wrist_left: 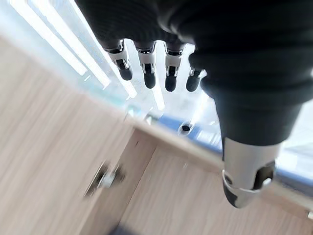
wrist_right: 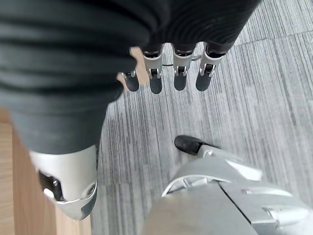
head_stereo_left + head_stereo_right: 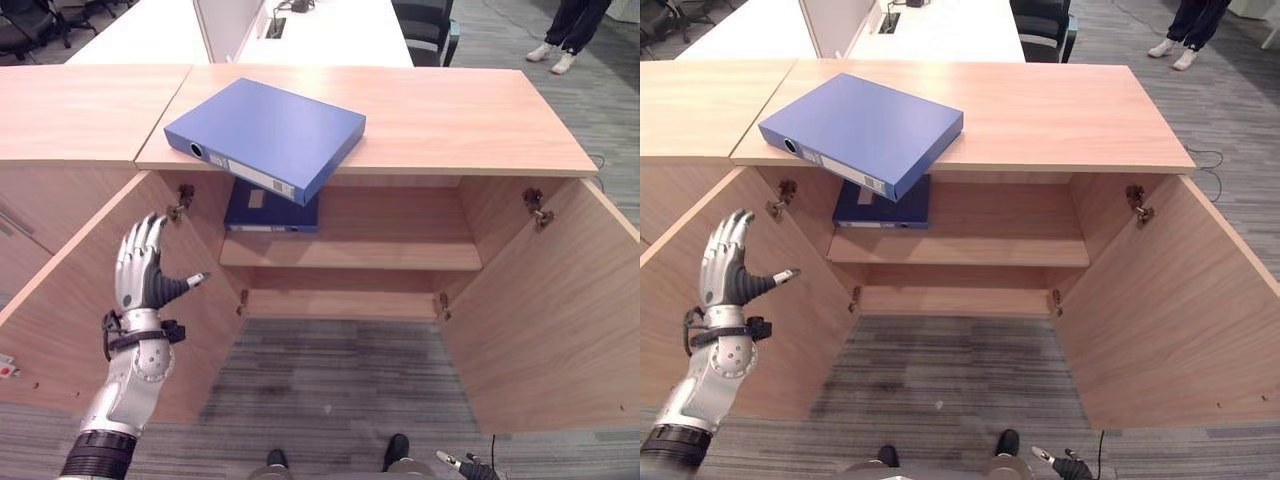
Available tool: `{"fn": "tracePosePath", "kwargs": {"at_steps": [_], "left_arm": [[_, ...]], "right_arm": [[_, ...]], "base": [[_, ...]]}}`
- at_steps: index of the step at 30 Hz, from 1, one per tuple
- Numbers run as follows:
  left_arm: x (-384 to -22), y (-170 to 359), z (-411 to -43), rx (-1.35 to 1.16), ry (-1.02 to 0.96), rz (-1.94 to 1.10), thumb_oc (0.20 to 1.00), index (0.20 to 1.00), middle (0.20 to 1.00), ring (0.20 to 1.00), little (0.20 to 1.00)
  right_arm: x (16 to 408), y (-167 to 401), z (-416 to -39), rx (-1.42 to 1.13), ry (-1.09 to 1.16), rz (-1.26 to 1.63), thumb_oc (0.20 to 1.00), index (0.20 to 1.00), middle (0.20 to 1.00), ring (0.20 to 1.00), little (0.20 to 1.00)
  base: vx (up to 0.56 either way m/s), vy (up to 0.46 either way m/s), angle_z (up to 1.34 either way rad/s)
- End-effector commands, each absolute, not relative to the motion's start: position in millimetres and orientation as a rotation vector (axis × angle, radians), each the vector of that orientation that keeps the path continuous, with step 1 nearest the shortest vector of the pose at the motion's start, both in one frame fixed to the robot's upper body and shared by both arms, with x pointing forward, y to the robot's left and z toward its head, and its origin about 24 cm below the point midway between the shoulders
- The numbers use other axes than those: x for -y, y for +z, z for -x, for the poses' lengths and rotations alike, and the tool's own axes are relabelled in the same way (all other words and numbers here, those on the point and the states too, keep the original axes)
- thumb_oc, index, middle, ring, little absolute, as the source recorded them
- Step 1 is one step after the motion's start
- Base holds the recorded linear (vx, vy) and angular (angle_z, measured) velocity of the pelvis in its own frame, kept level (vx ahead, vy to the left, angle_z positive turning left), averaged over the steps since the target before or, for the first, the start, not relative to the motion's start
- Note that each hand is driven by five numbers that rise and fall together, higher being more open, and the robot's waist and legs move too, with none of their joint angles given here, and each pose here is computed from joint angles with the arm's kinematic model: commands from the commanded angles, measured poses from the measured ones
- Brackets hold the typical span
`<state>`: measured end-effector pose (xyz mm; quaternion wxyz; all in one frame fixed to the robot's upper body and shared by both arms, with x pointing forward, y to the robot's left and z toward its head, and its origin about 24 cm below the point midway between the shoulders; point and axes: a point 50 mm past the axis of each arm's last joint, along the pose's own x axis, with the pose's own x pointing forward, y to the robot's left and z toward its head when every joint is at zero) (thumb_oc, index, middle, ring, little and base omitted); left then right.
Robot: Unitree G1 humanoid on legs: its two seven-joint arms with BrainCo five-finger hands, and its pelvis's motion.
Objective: Put the empty folder in the office cabinet
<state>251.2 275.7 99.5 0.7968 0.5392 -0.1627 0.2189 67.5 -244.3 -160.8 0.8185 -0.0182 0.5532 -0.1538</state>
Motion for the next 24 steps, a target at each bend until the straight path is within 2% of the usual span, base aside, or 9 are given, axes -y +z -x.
{"fn": "tracePosePath", "kwargs": {"at_steps": [1, 14, 24], "left_arm": [[-279.0, 151.2, -264.9, 0.574, 0.57, -1.285, 1.0, 1.0, 1.0, 1.0, 1.0], [-268.0, 195.8, -282.5, 0.785, 0.501, -1.628, 1.0, 1.0, 1.0, 1.0, 1.0], [-256.9, 211.2, -300.4, 0.834, 0.483, -1.695, 1.0, 1.0, 1.0, 1.0, 1.0]], "right_arm": [[235.2, -161.8, -75.3, -1.158, -0.271, 0.075, 1.0, 1.0, 1.0, 1.0, 1.0], [233.5, -161.2, -77.1, -1.146, -0.205, 0.105, 1.0, 1.0, 1.0, 1.0, 1.0], [235.0, -160.6, -79.5, -1.146, -0.186, 0.138, 1.0, 1.0, 1.0, 1.0, 1.0]], "base": [[0.0, 0.0, 0.0], [0.0, -0.001, 0.0], [0.0, 0.001, 0.0]]}}
